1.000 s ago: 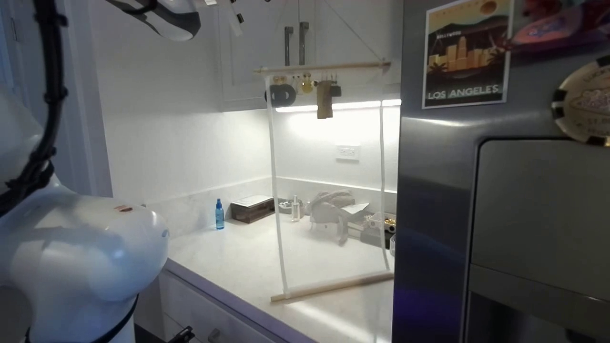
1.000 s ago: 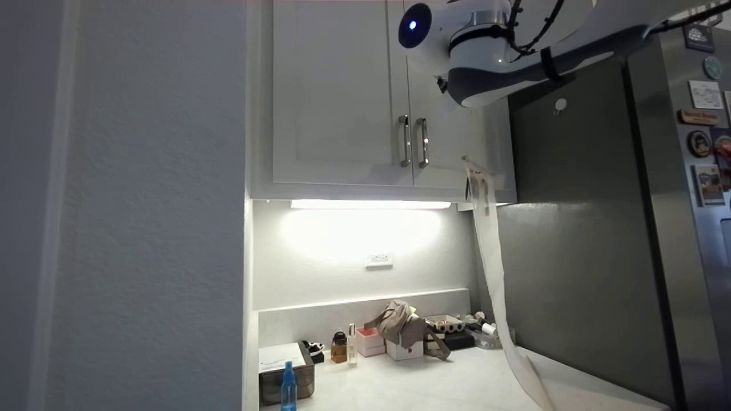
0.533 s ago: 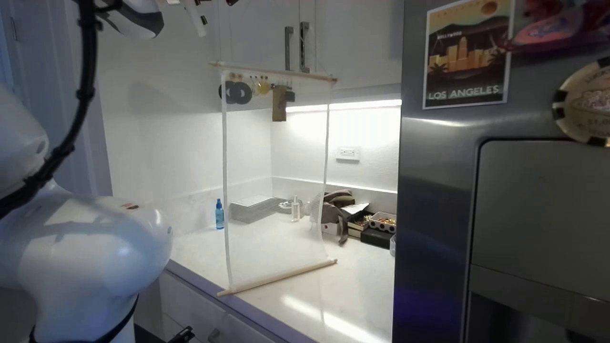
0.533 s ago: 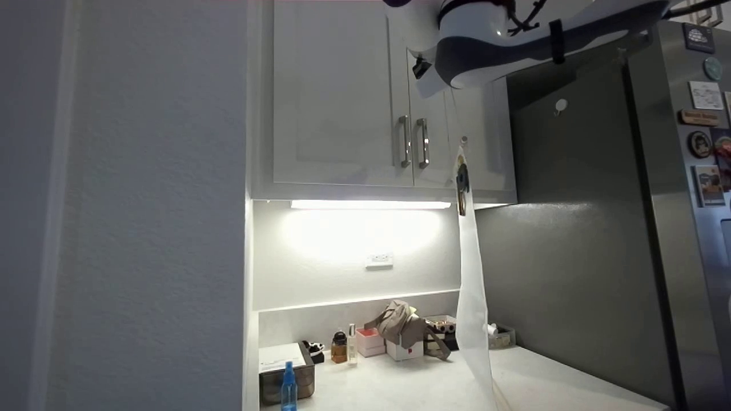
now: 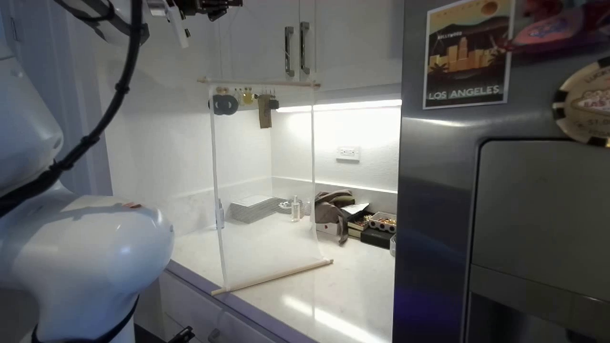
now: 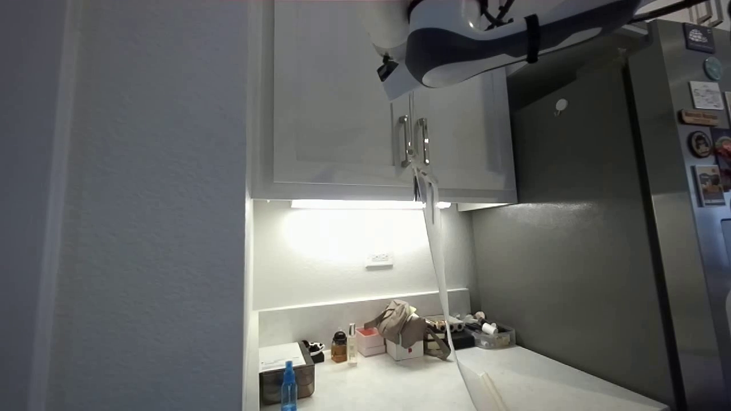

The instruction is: Take the net from the fridge and put it on the countertop

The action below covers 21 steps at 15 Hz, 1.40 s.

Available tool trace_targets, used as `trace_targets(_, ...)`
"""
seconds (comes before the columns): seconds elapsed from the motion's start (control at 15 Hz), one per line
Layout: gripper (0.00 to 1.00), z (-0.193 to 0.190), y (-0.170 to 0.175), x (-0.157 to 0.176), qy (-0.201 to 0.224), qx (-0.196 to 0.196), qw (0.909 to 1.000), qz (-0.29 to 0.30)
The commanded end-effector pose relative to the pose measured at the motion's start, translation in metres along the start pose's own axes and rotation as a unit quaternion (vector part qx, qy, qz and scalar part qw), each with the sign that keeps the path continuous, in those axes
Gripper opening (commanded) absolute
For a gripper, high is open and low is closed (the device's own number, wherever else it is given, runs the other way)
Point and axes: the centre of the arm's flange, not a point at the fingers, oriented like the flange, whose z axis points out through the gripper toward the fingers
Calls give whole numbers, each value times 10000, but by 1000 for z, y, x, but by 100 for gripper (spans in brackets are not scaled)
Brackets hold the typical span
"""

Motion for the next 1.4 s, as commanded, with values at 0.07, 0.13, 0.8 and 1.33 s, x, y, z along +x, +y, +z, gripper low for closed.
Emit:
trace_targets(0.07,0,-9,-45,32,-96,316,9994,67)
trace_targets(0.13,0,-9,-53,34,-118,364,9992,68)
trace_targets(0.8,0,52,3,26,-772,607,9947,294)
trace_targets(1.33,0,145,96,-45,-2406,1665,9557,321)
